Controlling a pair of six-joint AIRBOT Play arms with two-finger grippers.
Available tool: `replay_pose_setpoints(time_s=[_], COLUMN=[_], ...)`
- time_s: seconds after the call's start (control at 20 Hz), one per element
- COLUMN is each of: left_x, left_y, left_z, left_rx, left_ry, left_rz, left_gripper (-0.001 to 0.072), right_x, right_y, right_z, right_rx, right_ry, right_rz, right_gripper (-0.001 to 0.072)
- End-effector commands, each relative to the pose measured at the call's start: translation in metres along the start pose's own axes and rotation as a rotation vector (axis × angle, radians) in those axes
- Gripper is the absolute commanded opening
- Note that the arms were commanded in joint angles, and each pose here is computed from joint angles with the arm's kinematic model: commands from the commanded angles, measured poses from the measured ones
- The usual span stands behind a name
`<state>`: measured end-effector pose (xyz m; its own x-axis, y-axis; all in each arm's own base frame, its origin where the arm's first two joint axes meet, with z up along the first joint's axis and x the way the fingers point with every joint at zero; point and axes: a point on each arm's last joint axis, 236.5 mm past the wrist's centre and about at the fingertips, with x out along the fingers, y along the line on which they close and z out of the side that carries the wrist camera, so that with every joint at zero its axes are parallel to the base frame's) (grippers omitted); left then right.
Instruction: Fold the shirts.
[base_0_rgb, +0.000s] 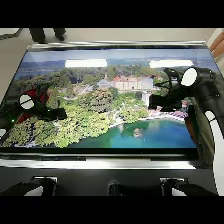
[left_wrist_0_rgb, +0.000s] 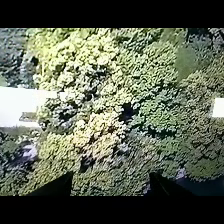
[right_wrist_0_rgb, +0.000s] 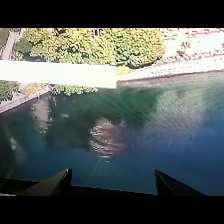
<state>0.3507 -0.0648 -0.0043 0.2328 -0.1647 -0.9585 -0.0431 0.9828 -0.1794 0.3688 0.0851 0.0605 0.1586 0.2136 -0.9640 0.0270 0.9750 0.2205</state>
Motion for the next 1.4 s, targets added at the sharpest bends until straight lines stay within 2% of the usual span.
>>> replay_pose_setpoints(time_s=[0.0, 0.15, 0.2, 0.3, 0.45, 0.55, 0.7, 1.0, 1.2, 1.25, 1.3, 1.35], left_x=[0.001, 0.002, 0.000, -0.021, -0.065, -0.082, -0.068, 0.012, 0.052, 0.058, 0.057, 0.050], left_y=[0.001, -0.003, -0.002, 0.022, 0.123, 0.198, 0.248, 0.252, 0.252, 0.250, 0.246, 0.239], left_z=[0.001, 0.002, 0.010, 0.056, 0.119, 0.127, 0.133, 0.166, 0.163, 0.158, 0.157, 0.163], left_rx=[0.000, -0.007, -0.010, -0.084, -0.392, -0.643, -0.844, -0.958, -0.973, -0.974, -0.941, -0.897], left_ry=[-0.001, -0.004, -0.037, -0.189, -0.337, -0.339, -0.344, -0.346, -0.295, -0.268, -0.257, -0.275], left_rz=[0.004, -0.011, -0.010, 0.001, 0.057, 0.088, 0.008, -0.155, -0.161, -0.163, -0.173, -0.198], left_gripper=[0.0573, 0.0579, 0.0695, 0.0720, 0.0720, 0.0720, 0.0720, 0.0720, 0.0711, 0.0451, 0.0054, 0.0034], right_x=[0.000, 0.000, 0.000, 0.000, -0.001, -0.001, -0.001, -0.002, -0.002, -0.002, -0.002, -0.002], right_y=[0.001, -0.003, -0.009, -0.012, -0.010, -0.009, -0.006, 0.006, 0.022, 0.024, 0.024, 0.023], right_z=[0.004, 0.011, 0.011, 0.011, 0.017, 0.022, 0.028, 0.030, 0.027, 0.027, 0.027, 0.027], right_rx=[-0.001, -0.034, -0.048, -0.050, -0.051, -0.051, -0.050, -0.042, -0.029, -0.028, -0.028, -0.030], right_ry=[-0.018, -0.044, -0.044, -0.044, -0.071, -0.091, -0.118, -0.126, -0.117, -0.116, -0.116, -0.114], right_rz=[0.002, -0.014, -0.040, -0.052, -0.046, -0.041, -0.031, 0.021, 0.089, 0.099, 0.101, 0.093], right_gripper=[0.0610, 0.0609, 0.0610, 0.0611, 0.0610, 0.0610, 0.0609, 0.0607, 0.0607, 0.0607, 0.0607, 0.0607])
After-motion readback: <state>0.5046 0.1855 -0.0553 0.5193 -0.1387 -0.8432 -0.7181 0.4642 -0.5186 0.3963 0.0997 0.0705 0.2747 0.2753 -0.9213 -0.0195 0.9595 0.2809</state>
